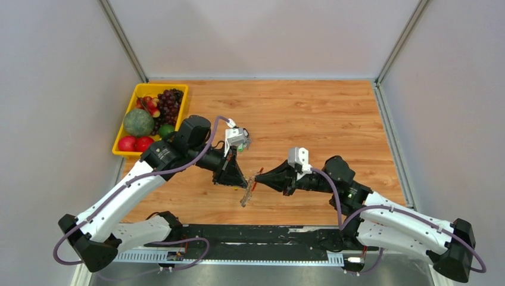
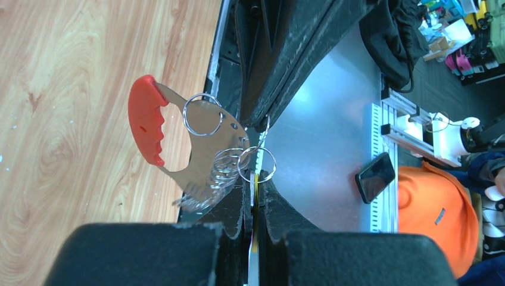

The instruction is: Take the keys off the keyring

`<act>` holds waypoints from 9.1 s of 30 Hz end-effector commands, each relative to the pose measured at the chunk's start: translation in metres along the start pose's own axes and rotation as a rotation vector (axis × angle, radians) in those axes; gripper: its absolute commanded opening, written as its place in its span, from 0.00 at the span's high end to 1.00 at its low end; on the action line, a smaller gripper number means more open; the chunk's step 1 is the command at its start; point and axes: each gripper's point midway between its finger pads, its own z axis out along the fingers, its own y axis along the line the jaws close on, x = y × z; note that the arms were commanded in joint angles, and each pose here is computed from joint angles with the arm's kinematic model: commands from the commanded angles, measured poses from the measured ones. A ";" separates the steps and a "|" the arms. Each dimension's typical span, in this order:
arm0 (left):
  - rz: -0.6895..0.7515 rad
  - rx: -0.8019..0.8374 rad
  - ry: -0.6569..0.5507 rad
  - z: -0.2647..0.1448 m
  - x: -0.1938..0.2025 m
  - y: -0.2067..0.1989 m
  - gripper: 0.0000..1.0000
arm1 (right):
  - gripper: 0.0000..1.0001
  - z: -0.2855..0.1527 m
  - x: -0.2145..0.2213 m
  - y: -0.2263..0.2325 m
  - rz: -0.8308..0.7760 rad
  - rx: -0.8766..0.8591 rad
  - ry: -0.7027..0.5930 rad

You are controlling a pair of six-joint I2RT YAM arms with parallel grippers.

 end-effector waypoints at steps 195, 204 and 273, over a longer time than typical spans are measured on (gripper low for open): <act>0.733 -0.621 -0.128 -0.038 -0.027 0.073 1.00 | 1.00 0.034 -0.027 0.043 0.678 -0.421 0.056; 0.897 -0.577 -0.050 -0.032 -0.019 0.076 1.00 | 1.00 0.043 0.009 0.028 0.651 -0.309 0.211; 1.190 -0.433 0.032 -0.012 0.035 0.083 1.00 | 0.96 0.039 -0.005 -0.038 1.169 -0.161 -0.172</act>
